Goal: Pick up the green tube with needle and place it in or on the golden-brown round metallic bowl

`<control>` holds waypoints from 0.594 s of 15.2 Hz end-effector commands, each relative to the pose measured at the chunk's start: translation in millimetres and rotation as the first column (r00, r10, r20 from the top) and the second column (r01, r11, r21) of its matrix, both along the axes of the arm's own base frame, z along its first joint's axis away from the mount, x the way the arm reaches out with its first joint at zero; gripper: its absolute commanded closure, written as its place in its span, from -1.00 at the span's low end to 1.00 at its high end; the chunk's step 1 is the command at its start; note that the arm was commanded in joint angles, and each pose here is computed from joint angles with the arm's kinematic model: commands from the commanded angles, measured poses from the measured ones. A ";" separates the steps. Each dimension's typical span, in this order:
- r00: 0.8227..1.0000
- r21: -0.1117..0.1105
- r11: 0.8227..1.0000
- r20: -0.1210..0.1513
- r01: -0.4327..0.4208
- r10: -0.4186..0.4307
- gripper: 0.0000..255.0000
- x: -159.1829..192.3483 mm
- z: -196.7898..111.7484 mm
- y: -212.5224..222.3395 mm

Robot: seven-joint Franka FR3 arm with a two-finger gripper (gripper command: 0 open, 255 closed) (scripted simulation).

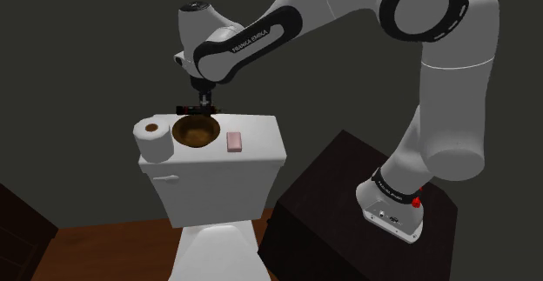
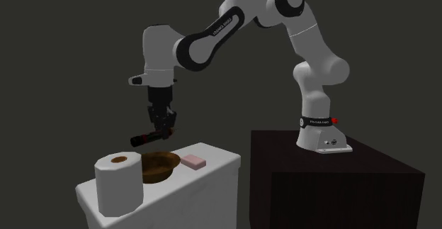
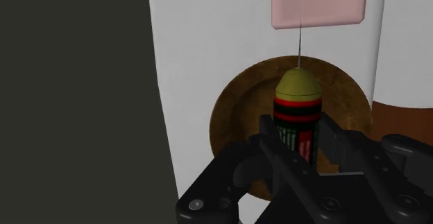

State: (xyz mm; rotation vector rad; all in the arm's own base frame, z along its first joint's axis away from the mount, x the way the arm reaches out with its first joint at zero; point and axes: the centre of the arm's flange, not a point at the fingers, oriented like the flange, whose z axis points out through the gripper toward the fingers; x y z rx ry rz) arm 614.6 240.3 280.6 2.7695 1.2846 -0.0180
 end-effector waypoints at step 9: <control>1.000 0.000 1.000 0.000 0.001 -0.001 1.00 9.6 -39.7 24.4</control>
